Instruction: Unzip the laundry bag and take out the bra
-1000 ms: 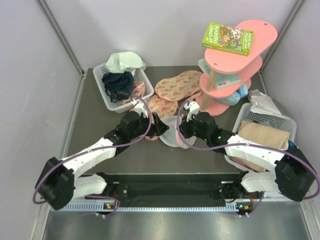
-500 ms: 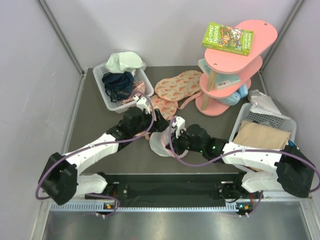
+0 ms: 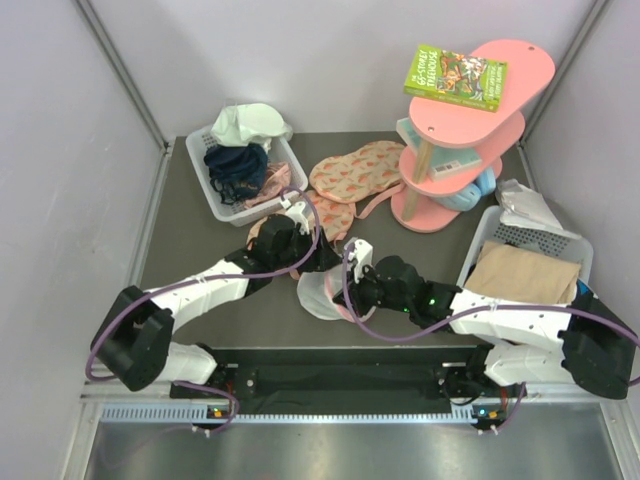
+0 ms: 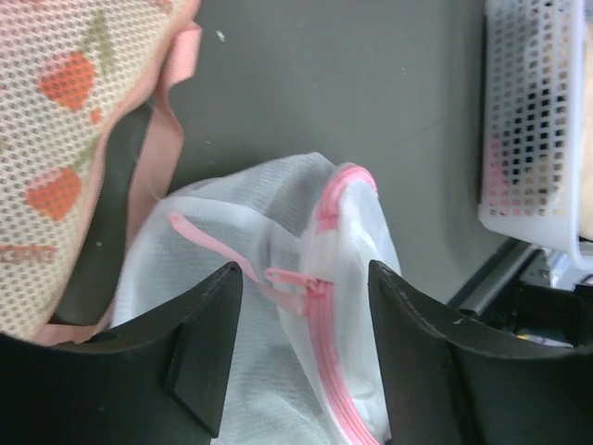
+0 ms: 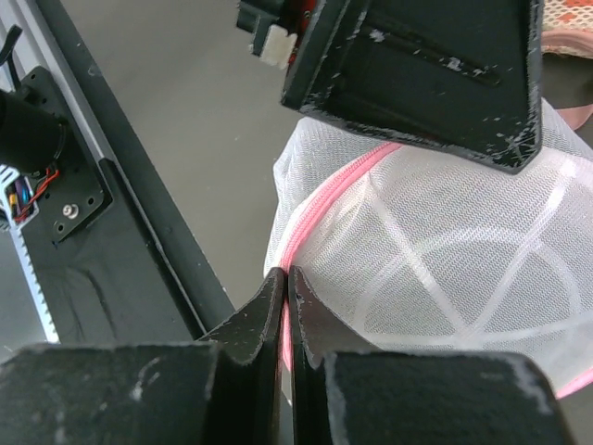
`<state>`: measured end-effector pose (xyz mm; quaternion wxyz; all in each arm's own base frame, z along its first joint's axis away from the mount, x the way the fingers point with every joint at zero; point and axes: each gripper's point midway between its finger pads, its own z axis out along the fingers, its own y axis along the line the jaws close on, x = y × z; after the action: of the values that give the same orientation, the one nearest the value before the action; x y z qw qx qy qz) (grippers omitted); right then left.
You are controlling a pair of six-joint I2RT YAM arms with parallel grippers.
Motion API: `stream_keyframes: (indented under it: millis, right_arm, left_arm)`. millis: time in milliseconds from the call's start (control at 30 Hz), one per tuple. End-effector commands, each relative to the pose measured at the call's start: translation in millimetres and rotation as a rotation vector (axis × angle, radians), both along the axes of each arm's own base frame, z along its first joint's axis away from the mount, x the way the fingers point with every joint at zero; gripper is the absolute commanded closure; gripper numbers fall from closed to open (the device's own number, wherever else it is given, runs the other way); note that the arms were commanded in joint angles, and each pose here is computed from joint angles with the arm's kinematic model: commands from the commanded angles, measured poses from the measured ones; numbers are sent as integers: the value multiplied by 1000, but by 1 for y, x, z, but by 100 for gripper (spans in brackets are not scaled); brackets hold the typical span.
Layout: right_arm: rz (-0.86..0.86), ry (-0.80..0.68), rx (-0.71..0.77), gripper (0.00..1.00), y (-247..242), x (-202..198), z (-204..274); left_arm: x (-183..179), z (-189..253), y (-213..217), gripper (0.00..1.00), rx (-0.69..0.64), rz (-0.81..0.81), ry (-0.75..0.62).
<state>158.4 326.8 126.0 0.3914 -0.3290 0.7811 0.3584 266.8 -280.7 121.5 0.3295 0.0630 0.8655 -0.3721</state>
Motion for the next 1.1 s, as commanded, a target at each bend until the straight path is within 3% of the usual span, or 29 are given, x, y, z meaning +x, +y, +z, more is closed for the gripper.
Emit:
stream_keyframes:
  millis: [0,100,200,233,267,300,367,400,500,767,1067]
  right_arm:
    - [-19,-26,29,99,4,3,13]
    - [-42,-17,15,99,3,6,10]
    - [-75,-10,22,96,1,9,13]
    - [-78,-16,31,92,0,9,18]
    - [-78,-17,25,85,-1,9,20]
    - [-77,-27,32,72,-1,10,26]
    - [-108,-72,36,55,-9,16,40]
    - [-121,-83,36,39,-14,21,46]
    - [-132,-119,93,23,-31,35,70]
    - [-31,-250,241,16,-66,50,102]
    - [232,-210,306,16,-60,25,97]
  left_arm:
    - [-9,24,-13,42,-113,-53,-17]
    - [-22,23,-18,50,-168,-100,25]
    - [-32,25,-26,71,-215,-157,42]
    - [-33,27,-27,90,-221,-171,39]
    - [-34,23,-28,100,-214,-190,39]
    - [-37,24,-28,100,-213,-208,36]
    - [-38,26,-28,100,-204,-244,2]
    - [-40,27,-28,100,-201,-258,-12]
    - [-48,39,-28,100,-205,-335,-85]
    - [-99,79,-28,100,-299,-679,-257]
    - [-120,95,-26,100,-329,-841,-286]
